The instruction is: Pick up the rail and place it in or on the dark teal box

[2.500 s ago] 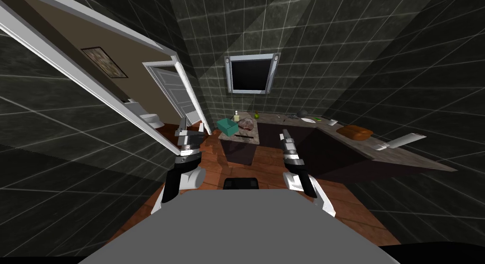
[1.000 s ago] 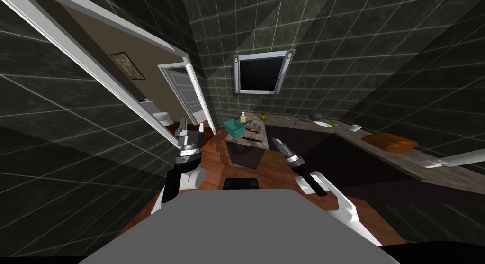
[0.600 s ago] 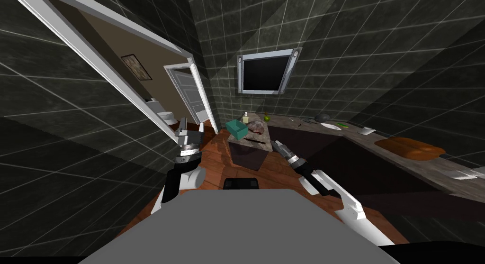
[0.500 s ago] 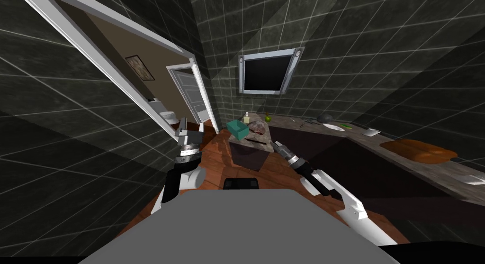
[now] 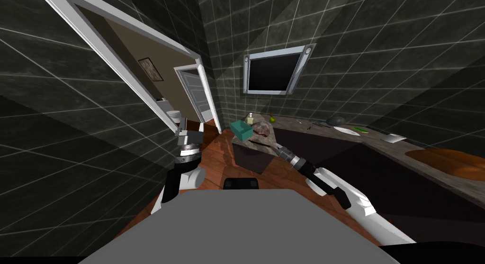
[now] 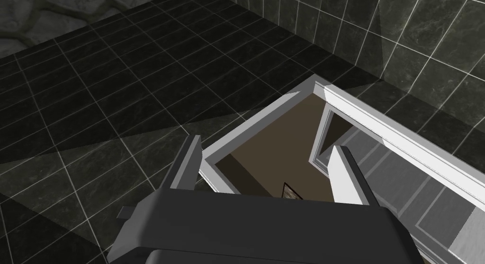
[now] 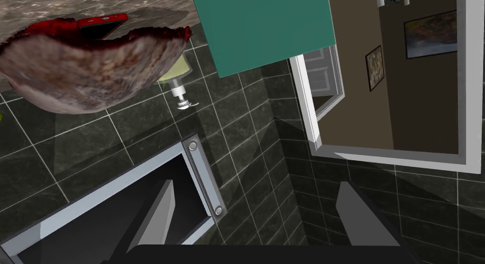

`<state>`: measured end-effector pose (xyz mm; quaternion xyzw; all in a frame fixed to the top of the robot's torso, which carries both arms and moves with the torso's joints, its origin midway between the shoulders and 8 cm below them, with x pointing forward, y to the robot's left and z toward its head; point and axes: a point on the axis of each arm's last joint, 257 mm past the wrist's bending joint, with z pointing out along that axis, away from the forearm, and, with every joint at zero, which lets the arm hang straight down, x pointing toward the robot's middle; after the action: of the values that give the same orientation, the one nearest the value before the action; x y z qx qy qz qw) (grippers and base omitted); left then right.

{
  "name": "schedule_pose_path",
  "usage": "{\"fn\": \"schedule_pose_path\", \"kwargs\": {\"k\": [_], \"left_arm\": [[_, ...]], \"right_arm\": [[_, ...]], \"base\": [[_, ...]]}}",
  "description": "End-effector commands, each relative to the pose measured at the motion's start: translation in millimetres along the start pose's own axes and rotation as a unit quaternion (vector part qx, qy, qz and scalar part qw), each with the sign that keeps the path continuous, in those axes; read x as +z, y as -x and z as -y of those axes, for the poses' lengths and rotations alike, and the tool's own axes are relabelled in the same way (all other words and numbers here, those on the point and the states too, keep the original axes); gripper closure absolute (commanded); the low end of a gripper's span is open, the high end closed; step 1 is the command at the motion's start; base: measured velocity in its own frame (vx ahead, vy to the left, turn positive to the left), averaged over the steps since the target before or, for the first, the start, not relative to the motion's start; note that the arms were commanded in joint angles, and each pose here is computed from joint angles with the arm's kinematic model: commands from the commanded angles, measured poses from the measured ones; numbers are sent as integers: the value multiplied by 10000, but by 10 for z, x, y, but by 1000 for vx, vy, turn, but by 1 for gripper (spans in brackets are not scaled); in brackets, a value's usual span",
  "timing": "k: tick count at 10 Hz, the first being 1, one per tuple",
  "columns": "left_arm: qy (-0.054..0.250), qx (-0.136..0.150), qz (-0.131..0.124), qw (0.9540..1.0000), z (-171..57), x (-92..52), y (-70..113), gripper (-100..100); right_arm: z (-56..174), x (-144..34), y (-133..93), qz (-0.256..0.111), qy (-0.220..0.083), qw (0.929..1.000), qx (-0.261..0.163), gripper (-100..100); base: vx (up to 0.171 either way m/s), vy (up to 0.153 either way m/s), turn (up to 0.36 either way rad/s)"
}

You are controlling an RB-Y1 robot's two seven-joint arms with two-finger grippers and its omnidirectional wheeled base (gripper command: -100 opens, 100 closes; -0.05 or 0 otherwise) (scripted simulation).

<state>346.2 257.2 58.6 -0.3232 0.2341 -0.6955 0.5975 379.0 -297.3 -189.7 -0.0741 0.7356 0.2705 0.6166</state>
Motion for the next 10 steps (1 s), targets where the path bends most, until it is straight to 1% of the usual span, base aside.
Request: {"fn": "schedule_pose_path", "kwargs": {"k": [1,2,3,4,5,6,8,9,10], "left_arm": [[0,0,0,10000,0,0,0,0],[0,0,0,10000,0,0,0,0],[0,0,0,10000,0,0,0,0],[0,0,0,10000,0,0,0,0],[0,0,0,10000,0,0,0,0],[0,0,0,10000,0,0,0,0],[0,0,0,10000,0,0,0,0],[0,0,0,10000,0,0,0,0],[0,0,0,10000,0,0,0,0]], "right_arm": [[8,-8,-16,-118,28,9999,-111,-100],[64,-48,-146,-391,38,9989,-265,-100],[78,-59,-140,-469,59,9983,-350,-100],[130,-105,-271,-717,65,9963,-465,-100],[149,-120,-261,-805,88,9951,-562,-100],[201,-175,-391,-1047,95,9923,-656,-100],[229,-197,-375,-1163,122,9900,-786,-100],[291,-269,-496,-1436,137,9854,-903,-100],[310,-284,-484,-1503,152,9837,-979,-100]], "base": [[15,18,-23],[37,38,121],[39,33,103],[54,37,174],[48,26,88],[55,36,188],[34,25,34],[37,30,173],[38,20,104]]}}
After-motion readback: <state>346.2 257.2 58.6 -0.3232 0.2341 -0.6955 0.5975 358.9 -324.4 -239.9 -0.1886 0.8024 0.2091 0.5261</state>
